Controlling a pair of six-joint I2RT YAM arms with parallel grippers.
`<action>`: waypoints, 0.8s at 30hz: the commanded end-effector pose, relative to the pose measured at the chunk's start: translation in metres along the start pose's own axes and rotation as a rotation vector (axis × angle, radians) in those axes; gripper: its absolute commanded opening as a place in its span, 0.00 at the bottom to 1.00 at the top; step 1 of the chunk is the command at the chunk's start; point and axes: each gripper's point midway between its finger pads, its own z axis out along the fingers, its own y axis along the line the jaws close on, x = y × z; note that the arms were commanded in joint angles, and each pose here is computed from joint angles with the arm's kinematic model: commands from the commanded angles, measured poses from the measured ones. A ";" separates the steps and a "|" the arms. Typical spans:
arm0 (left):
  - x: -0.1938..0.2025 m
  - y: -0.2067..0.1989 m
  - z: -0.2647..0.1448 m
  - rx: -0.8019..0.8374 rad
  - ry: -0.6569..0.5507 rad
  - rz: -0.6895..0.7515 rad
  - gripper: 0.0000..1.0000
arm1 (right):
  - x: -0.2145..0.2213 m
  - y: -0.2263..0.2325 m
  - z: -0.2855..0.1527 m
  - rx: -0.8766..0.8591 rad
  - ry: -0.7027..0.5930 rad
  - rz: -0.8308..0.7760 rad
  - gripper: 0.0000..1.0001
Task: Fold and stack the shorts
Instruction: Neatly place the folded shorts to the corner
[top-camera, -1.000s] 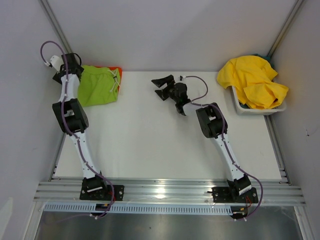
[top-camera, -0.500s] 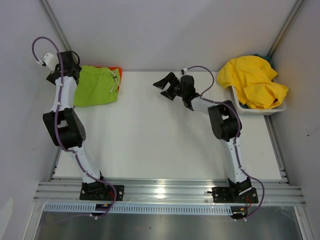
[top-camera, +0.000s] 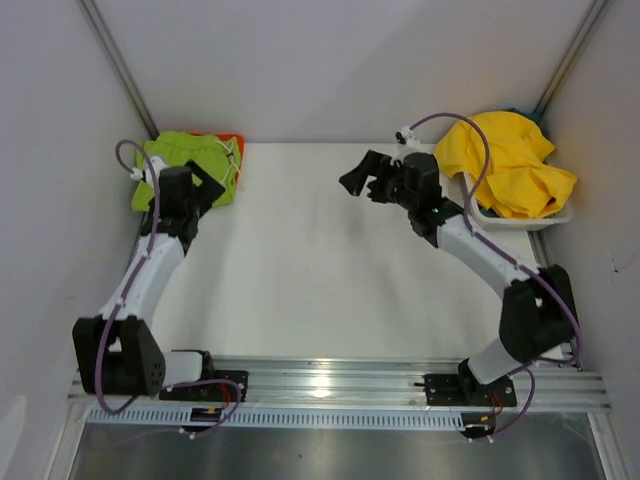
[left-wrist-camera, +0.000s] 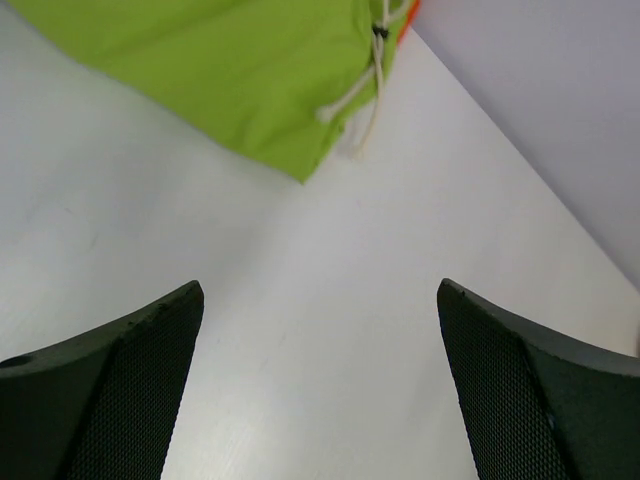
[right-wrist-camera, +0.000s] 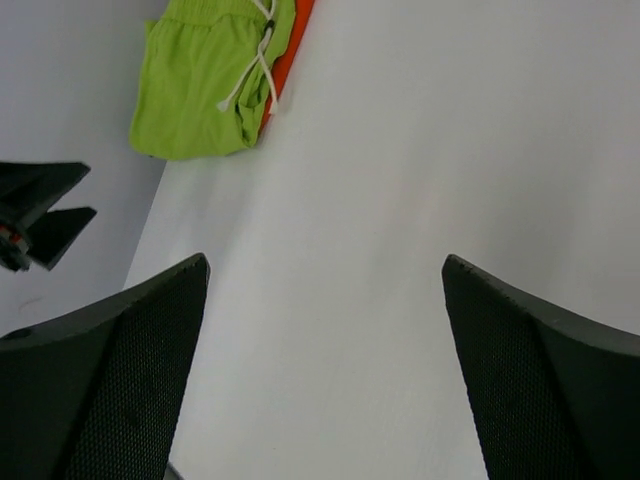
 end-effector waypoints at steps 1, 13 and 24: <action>-0.002 -0.036 -0.051 0.261 -0.079 0.007 0.99 | -0.006 -0.029 -0.045 0.138 -0.069 -0.128 0.99; 0.067 0.020 -0.131 0.471 -0.118 0.074 0.99 | 0.017 -0.072 -0.183 0.278 -0.294 -0.225 0.99; 0.130 0.055 -0.136 0.568 -0.050 0.191 0.99 | 0.072 -0.115 -0.221 0.358 -0.289 -0.219 0.99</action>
